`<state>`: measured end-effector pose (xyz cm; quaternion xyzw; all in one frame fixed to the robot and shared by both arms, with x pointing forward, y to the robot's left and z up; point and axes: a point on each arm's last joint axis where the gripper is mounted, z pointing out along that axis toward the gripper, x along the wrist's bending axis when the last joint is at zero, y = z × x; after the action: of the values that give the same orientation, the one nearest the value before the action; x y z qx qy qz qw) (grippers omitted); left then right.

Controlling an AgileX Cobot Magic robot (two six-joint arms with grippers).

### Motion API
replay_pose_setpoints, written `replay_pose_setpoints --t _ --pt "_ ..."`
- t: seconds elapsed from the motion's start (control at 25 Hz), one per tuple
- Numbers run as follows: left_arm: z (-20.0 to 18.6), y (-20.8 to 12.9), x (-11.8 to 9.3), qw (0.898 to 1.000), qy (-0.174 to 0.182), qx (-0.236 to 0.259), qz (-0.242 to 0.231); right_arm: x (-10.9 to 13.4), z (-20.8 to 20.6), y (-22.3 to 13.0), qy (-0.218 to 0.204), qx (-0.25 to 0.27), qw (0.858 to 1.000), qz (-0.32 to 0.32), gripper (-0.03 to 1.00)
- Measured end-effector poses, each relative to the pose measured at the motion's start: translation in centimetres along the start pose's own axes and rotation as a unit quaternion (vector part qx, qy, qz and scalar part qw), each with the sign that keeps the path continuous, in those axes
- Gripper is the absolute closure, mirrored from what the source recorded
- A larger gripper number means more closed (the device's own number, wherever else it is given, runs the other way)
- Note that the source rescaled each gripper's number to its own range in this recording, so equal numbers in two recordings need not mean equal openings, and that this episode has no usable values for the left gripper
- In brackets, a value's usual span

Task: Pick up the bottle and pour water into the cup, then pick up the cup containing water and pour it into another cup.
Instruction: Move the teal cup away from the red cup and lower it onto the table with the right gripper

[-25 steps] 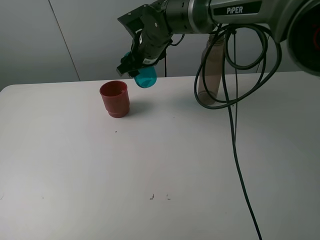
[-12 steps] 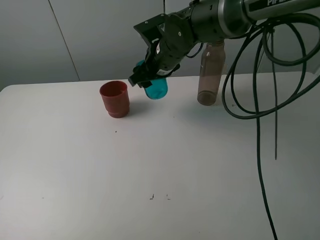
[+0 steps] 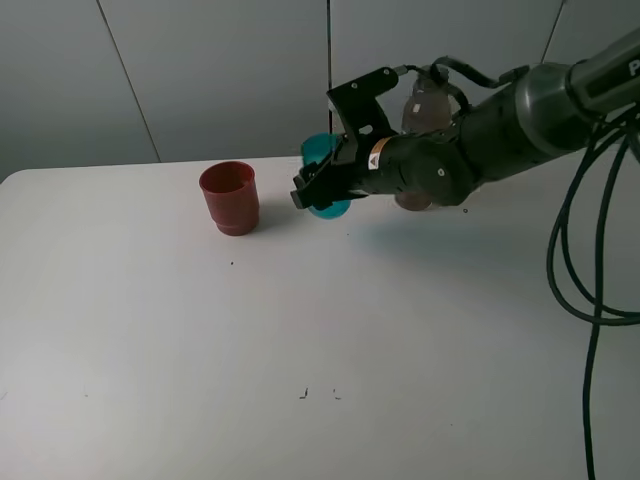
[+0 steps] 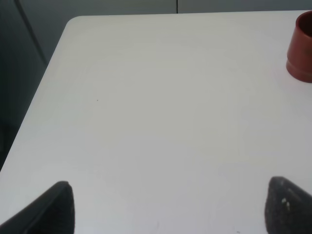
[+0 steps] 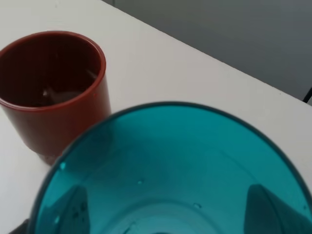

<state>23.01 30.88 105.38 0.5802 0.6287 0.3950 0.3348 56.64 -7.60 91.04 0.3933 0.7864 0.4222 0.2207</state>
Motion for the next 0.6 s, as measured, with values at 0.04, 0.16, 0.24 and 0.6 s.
replay_pose_setpoints --t 0.04,0.16,0.24,0.6 --pt "0.0 0.0 0.0 1.0 0.0 0.0 0.0 -0.3 -0.2 -0.6 -0.003 -0.002 1.0 0.006 0.84" --pt "0.0 0.0 0.0 1.0 0.0 0.0 0.0 -1.2 -0.7 -1.8 -0.012 -0.026 0.999 0.016 0.84" --pt "0.0 0.0 0.0 1.0 0.0 0.0 0.0 -1.8 -1.0 -2.4 -0.019 -0.036 0.999 0.022 0.84" --pt "0.0 0.0 0.0 1.0 0.0 0.0 0.0 -2.7 -0.2 -5.0 -0.026 -0.035 0.999 0.031 0.84"
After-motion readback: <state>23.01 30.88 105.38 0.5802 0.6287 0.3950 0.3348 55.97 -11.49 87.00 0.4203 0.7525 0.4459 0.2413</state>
